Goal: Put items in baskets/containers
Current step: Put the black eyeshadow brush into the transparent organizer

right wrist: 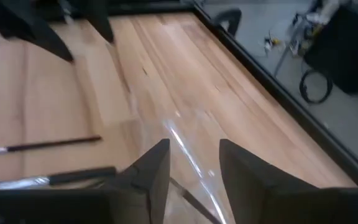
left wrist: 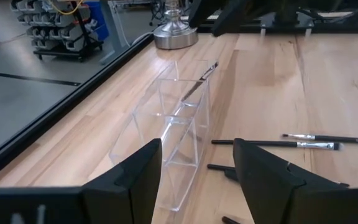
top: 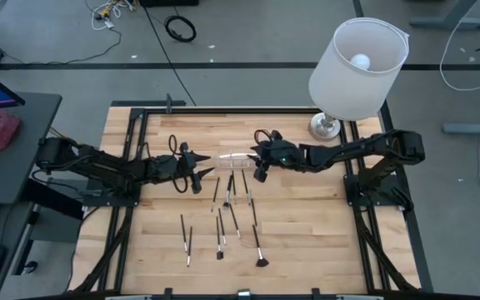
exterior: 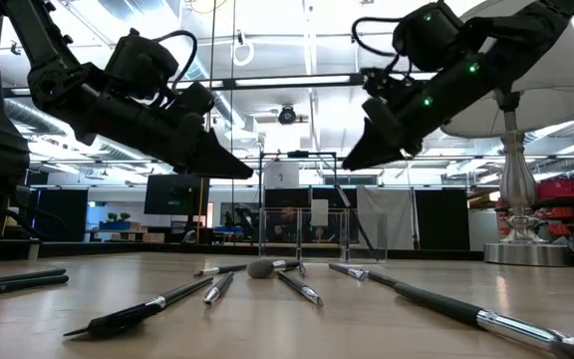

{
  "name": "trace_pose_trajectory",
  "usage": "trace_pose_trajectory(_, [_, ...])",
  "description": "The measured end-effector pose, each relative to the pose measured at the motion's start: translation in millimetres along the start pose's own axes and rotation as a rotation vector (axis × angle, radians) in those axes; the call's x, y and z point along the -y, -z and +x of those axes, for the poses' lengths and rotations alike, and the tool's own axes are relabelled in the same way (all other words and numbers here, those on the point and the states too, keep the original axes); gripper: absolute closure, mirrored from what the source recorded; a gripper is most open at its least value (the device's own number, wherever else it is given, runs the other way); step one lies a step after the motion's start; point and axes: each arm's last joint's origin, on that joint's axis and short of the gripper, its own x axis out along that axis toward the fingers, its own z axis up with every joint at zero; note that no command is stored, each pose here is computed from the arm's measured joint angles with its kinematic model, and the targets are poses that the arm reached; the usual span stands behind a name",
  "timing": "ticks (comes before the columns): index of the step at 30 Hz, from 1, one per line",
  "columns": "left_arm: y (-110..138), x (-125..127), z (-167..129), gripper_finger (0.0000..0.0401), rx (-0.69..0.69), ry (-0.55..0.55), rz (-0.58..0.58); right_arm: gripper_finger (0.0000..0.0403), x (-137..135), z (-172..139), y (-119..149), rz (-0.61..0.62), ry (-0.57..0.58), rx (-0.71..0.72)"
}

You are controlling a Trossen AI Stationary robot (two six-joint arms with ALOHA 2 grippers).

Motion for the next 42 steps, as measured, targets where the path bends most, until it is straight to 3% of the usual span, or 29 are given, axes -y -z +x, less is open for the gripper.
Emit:
trace_pose_trajectory(3, [0.3,0.0,0.0,0.0197,-0.003,0.000,0.001,0.0259,-8.4,-2.8,-4.7,-0.033,-0.051,0.050])
trace_pose_trajectory(9, [0.3,0.0,0.0,0.0197,-0.003,0.000,0.000,0.0259,-32.8,-11.3,-8.9,-0.052,-0.277,0.107])
trace_pose_trajectory(17, [0.3,0.0,0.0,0.0197,-0.003,0.000,-0.006,0.0273,-67.9,-28.4,14.3,-0.234,-0.585,-0.069])
trace_pose_trajectory(19, [0.2,0.0,0.0,0.0197,-0.002,0.000,-0.048,0.0275,-71.7,-31.3,19.3,-0.167,-0.622,-0.142])
trace_pose_trajectory(22, [0.3,0.0,0.0,0.0197,-0.003,0.001,-0.107,0.0275,-73.3,-32.1,20.1,0.024,-0.522,-0.193])
trace_pose_trajectory(26, [0.2,0.2,0.0,0.0197,-0.003,0.007,-0.115,0.0275,-74.4,-34.5,33.1,0.127,-0.318,-0.208])
trace_pose_trajectory(30, [0.2,0.2,0.0,0.0197,-0.003,0.007,-0.116,0.0275,-76.7,-35.8,51.3,0.314,-0.174,-0.240])
trace_pose_trajectory(36, [0.4,0.2,0.0,0.0197,-0.005,0.007,-0.114,0.0275,-95.0,-22.5,77.7,0.267,-0.059,-0.241])
trace_pose_trajectory(42, [1.1,0.1,0.0,0.0197,-0.011,0.006,-0.112,0.0276,-113.6,-2.0,86.0,0.189,0.052,-0.191])
